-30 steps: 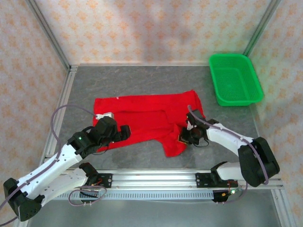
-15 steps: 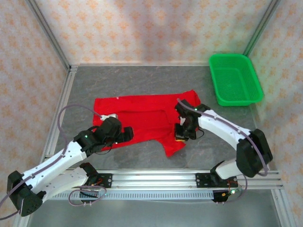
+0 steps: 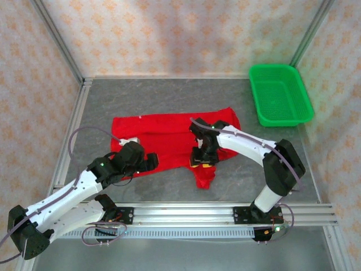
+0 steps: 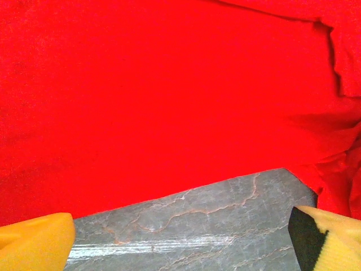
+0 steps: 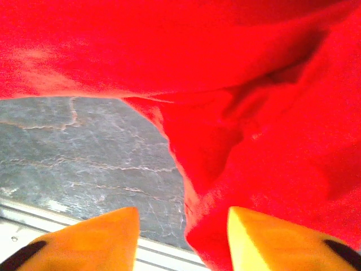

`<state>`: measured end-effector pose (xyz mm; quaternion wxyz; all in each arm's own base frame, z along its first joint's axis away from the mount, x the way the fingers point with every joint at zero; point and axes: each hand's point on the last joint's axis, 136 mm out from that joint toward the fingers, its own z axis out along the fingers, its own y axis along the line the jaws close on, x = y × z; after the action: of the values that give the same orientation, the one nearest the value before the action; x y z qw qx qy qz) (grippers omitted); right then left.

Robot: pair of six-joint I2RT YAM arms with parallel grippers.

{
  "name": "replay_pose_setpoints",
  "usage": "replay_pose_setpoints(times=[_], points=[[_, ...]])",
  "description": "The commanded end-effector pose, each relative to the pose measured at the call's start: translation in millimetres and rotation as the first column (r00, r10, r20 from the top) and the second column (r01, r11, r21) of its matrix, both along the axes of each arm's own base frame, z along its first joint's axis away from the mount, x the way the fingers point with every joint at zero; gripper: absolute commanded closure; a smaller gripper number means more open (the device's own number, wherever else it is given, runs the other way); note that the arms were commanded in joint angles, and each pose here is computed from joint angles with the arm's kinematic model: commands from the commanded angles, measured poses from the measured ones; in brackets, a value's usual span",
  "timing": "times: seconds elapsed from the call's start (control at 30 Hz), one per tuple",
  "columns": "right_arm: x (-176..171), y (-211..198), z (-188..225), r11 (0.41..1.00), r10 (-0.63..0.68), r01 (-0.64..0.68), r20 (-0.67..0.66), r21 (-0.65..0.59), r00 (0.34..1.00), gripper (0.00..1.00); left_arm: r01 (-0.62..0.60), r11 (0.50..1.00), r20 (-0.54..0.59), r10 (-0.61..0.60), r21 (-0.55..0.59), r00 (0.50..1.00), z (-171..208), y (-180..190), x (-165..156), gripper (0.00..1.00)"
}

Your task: Fold and stack the t-shirts

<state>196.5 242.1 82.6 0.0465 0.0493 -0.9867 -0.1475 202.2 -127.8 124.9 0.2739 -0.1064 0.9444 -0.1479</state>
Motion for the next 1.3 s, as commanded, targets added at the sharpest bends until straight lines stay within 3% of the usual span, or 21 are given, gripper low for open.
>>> replay_pose_setpoints(times=[0.0,0.2,0.27,0.47,0.57,0.9,1.27], points=[[8.7,-2.0,22.1,0.993,-0.068,0.06,0.072,0.105,0.995,0.52,-0.015,1.0,-0.002,0.015,-0.009,1.0,-2.6,1.0,-2.2,0.01],[-5.2,-88.1,28.3,0.974,-0.225,0.228,0.117,-0.012,0.967,0.5,-0.012,0.999,0.0,0.012,-0.029,1.0,-4.8,-4.4,0.9,0.01],[-11.8,-100.3,20.0,0.96,-0.279,0.278,0.08,0.016,0.957,0.5,-0.01,0.999,0.0,0.01,-0.036,1.0,-5.8,-6.7,1.7,0.01],[7.0,-73.9,1.2,0.875,-0.393,0.345,0.081,0.34,0.916,0.52,-0.005,0.999,0.006,0.005,-0.041,1.0,-4.8,-8.8,3.5,0.01],[20.9,-69.6,-7.0,0.843,-0.423,0.341,0.121,0.415,0.898,0.52,0.0,0.999,0.009,0.0,-0.037,1.0,-2.1,-7.5,2.4,0.01],[27.7,-56.2,-11.2,0.823,-0.369,0.228,0.184,0.521,0.911,0.53,-0.021,0.999,0.019,0.021,-0.04,1.0,-1.2,3.9,-7.0,0.01],[6.5,-56.6,-18.0,0.84,-0.294,0.168,0.172,0.516,0.94,0.61,-0.035,0.999,0.015,0.035,-0.036,0.999,-4.3,11.6,-13.9,0.01]])
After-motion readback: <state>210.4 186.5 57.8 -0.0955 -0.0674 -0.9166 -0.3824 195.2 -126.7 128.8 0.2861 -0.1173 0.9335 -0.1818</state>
